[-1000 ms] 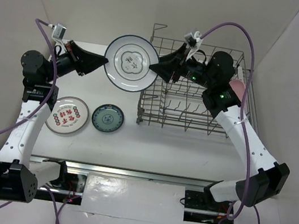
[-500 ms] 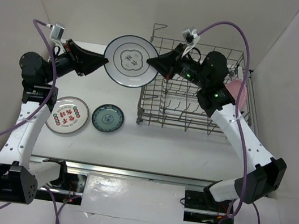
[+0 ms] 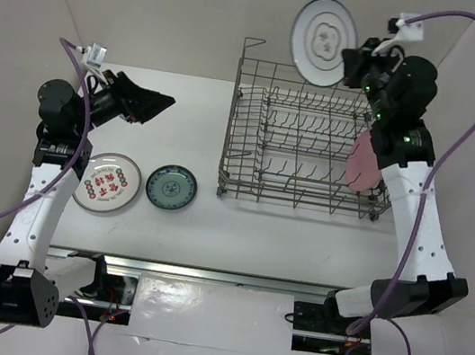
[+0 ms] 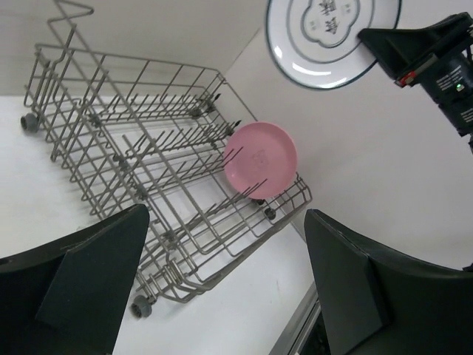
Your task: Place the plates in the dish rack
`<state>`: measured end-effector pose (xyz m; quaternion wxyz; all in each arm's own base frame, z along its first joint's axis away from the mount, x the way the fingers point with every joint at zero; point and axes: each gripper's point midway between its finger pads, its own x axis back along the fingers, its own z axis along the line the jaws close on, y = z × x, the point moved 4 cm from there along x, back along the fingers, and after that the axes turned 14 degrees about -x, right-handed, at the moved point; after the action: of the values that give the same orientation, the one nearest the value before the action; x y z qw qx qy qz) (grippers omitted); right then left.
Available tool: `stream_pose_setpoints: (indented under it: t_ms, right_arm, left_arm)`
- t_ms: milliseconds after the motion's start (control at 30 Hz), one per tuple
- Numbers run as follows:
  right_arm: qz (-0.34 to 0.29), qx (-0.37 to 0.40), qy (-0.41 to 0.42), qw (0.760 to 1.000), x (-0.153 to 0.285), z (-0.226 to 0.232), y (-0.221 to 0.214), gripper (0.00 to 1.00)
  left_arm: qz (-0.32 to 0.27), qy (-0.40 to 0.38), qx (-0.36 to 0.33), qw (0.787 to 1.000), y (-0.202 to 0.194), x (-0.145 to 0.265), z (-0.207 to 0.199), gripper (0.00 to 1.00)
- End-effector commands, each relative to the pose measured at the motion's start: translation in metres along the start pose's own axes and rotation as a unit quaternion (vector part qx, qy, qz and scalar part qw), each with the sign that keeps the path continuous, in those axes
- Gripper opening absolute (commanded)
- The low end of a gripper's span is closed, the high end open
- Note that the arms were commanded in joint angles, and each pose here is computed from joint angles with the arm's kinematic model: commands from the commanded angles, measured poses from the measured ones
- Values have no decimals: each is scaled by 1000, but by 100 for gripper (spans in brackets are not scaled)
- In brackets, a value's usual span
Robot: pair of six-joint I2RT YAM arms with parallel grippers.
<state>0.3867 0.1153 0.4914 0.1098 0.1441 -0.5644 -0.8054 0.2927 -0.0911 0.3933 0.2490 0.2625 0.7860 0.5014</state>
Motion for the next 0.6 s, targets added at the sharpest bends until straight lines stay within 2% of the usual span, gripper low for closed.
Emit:
stream_pose_setpoints:
  t_ms: [0,67,133,200,267,567]
  right_arm:
    - [-62,34,-77,994,10,-42,43,0]
    - [-53,35,-119,991,-2,-78,34,0]
    - [-47,50,-135,988,-13,-96,32,0]
    - [-16,64,-163,985,-29,-126,11,0]
    - [-18,76,-184,980,-37,-146,7,0]
    - [9,106,-242,964,-63,-189,-31,0]
  left_arm:
    - [-8,12,-24,1000,10,0,2,100]
    - [-2,15,-18,1000,7,-2,5,100]
    - [-1,23,-25,999,8,-2,7,100]
    - [0,40,-26,999,8,-1,12,100]
    - [3,47,-33,998,12,-1,12,100]
    - [15,48,-28,998,8,-3,16,100]
